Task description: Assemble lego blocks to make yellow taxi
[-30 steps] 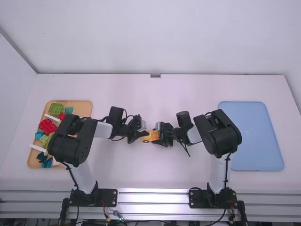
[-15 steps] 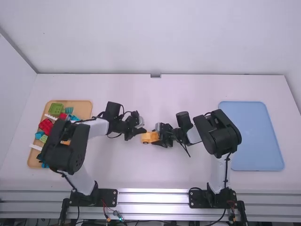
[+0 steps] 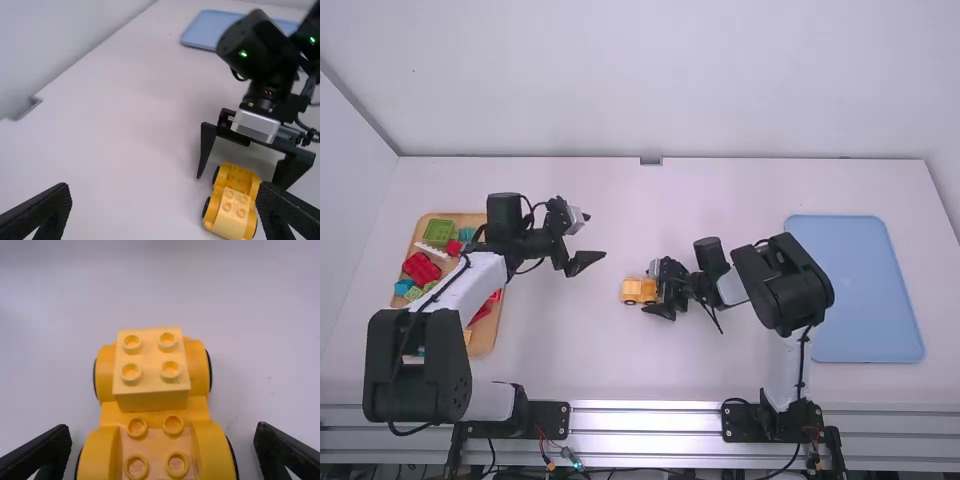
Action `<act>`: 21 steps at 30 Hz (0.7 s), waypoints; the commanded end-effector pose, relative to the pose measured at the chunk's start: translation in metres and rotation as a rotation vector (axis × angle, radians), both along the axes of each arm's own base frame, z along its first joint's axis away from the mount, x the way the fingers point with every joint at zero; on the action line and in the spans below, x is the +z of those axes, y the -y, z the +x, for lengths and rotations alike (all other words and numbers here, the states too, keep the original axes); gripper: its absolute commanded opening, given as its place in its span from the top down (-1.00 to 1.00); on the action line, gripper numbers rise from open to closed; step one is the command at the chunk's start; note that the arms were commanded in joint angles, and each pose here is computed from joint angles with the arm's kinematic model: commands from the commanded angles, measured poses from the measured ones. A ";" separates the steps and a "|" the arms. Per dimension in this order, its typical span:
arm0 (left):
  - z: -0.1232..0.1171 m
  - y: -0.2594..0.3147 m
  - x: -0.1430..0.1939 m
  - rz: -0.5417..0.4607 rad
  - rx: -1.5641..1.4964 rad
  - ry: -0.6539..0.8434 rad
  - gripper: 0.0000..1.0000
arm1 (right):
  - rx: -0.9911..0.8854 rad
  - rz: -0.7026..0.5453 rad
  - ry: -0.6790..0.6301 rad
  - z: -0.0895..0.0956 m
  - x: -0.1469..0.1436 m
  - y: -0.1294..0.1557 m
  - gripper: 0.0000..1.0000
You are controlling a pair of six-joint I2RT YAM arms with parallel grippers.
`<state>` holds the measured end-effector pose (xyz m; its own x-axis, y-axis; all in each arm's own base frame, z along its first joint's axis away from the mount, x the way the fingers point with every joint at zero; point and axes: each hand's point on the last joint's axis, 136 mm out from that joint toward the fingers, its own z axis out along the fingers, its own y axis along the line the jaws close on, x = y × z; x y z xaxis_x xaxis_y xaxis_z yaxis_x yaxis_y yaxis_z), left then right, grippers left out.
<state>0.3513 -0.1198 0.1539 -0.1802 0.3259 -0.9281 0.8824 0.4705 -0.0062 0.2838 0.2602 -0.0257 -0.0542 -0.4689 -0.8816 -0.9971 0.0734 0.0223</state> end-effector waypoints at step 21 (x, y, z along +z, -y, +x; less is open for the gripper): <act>-0.059 -0.292 -0.090 -0.311 1.968 -0.892 -0.98 | -0.226 -0.220 0.272 0.026 0.115 0.041 -0.98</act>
<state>0.3047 0.1401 0.0547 -0.5108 -0.7839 -0.3530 -0.7273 0.6130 -0.3086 0.3087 0.2216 0.0870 0.0426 -0.6428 -0.7649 -0.9293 0.2557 -0.2665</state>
